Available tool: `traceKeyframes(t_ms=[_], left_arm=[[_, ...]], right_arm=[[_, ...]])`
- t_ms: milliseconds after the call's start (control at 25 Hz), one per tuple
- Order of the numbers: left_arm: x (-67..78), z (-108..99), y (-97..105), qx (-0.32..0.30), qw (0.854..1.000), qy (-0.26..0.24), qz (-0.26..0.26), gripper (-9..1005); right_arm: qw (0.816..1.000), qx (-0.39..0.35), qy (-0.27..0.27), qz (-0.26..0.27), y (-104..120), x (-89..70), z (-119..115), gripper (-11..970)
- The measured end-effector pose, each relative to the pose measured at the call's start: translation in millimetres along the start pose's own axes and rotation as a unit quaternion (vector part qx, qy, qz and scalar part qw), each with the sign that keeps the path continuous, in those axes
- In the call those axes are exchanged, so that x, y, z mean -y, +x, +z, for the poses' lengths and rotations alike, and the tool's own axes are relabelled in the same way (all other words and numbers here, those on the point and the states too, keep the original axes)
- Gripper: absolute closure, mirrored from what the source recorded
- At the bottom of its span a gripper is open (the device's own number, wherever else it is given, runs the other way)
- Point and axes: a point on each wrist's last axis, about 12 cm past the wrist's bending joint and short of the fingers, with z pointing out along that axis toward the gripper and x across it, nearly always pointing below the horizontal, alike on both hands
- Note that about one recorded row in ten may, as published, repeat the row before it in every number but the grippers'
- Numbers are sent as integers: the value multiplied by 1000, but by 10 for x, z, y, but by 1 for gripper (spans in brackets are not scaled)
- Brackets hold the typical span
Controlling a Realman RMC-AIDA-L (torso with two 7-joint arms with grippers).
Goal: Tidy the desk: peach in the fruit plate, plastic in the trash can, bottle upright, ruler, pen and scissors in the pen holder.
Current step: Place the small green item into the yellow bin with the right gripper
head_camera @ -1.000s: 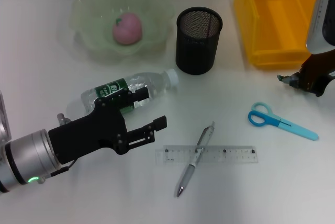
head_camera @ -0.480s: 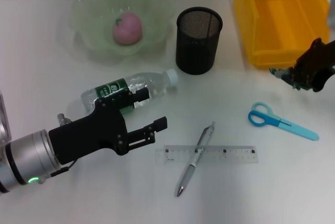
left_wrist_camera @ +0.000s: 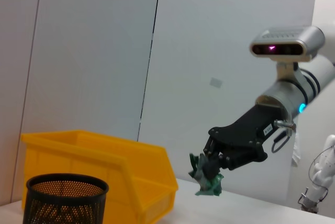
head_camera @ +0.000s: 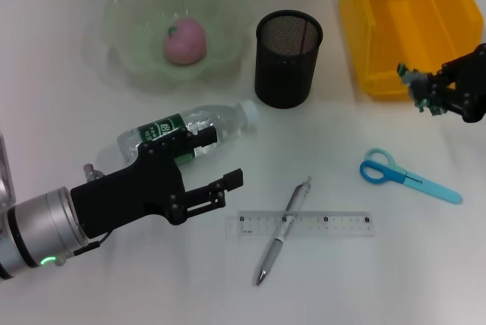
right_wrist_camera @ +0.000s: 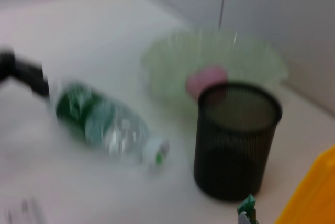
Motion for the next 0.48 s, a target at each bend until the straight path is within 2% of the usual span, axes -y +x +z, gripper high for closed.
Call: traceKeyframes(t_ms=[40,80,160,280,360,480], left_arm=[[-1,-1,-4,1,1000,1,0,227],[-2,-2,-6,1,1000,1,0,227],[-5,-5,-10,1,1000,1,1,227],[-12,-7,-16,1,1000,2,0,227],[-14,-6,-19,1,1000,2,0,227],[-16,1,-24,2,1000,3,0,227]], right_arm=[[1000,22,1,5,65,-19,-10,908],[997,68,9,19,228,-55,-27,907],[996,85,13,22,300,-77,-30,907],[986,159,42,29,606,-196,-22,908],[983,176,51,31,653,-216,-21,909],[968,236,82,37,795,-306,26,909]])
